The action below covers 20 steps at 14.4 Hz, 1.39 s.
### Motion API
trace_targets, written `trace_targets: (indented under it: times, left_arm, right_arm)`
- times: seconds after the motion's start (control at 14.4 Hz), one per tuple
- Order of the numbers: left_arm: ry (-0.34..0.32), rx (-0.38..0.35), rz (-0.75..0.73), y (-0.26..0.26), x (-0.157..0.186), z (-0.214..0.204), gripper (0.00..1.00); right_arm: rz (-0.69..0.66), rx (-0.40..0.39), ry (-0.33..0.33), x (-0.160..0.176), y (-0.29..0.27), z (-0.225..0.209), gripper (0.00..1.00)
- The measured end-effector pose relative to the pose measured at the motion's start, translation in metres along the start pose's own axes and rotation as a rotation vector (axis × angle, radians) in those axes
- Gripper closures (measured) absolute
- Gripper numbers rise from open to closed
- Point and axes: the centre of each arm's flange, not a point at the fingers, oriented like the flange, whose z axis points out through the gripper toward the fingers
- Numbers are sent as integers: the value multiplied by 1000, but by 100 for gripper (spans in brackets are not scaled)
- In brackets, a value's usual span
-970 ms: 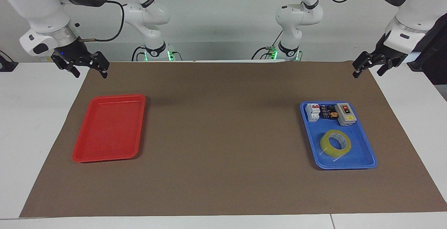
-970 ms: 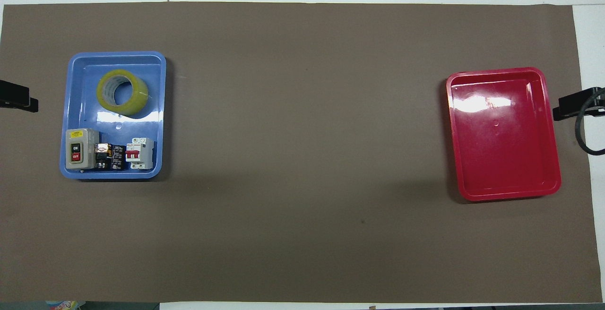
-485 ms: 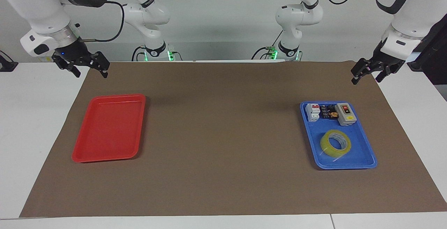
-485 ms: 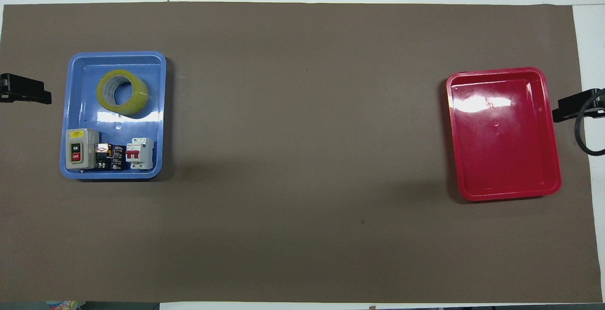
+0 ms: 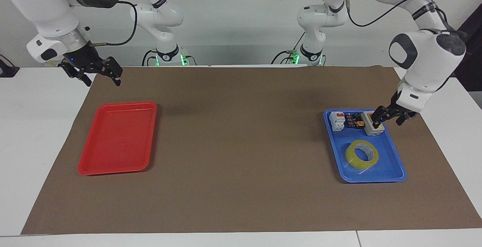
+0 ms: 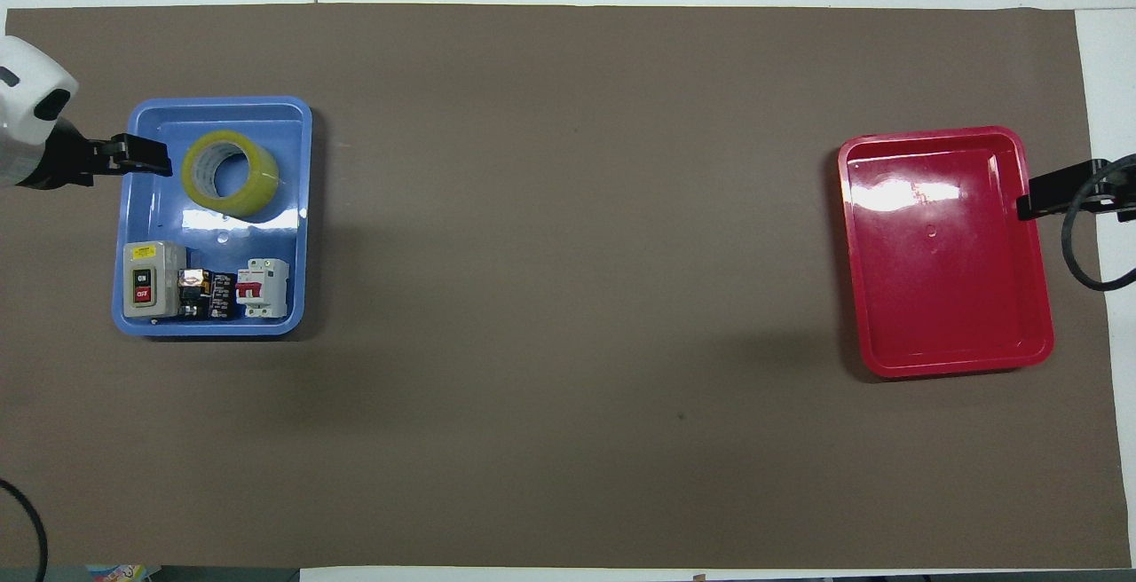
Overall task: Place and move tape with both arms
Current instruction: 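Reach the left gripper into the blue tray and grasp the yellow tape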
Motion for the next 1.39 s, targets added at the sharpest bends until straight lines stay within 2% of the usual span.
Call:
trace_targets:
  times: [0.21, 0.49, 0.76, 0.9, 0.97, 1.04, 1.11, 1.39]
  left_arm:
    - [32, 8, 5, 1, 12, 52, 0]
    - [16, 14, 38, -1, 15, 96, 0]
    - [0, 16, 56, -8, 13, 111, 0]
    - [5, 16, 60, -7, 14, 111, 4]
    - [5, 15, 61, -7, 13, 112, 8]
    - [4, 15, 61, -6, 13, 112, 19]
    - [3, 15, 61, -7, 13, 113, 35]
    - [-4, 12, 65, -4, 12, 112, 79]
  right_arm:
    - [0, 2, 0, 0, 0, 4, 0]
    - [-1, 3, -1, -2, -1, 3, 0]
    - [-14, 3, -7, -3, -8, 7, 0]
    - [-14, 3, -7, -3, -8, 7, 0]
    - [-14, 3, -6, -3, -8, 7, 0]
    - [-14, 3, -6, -3, -8, 7, 0]
    - [-14, 3, -6, -3, -8, 7, 0]
    - [-16, 3, -6, -3, -9, 6, 0]
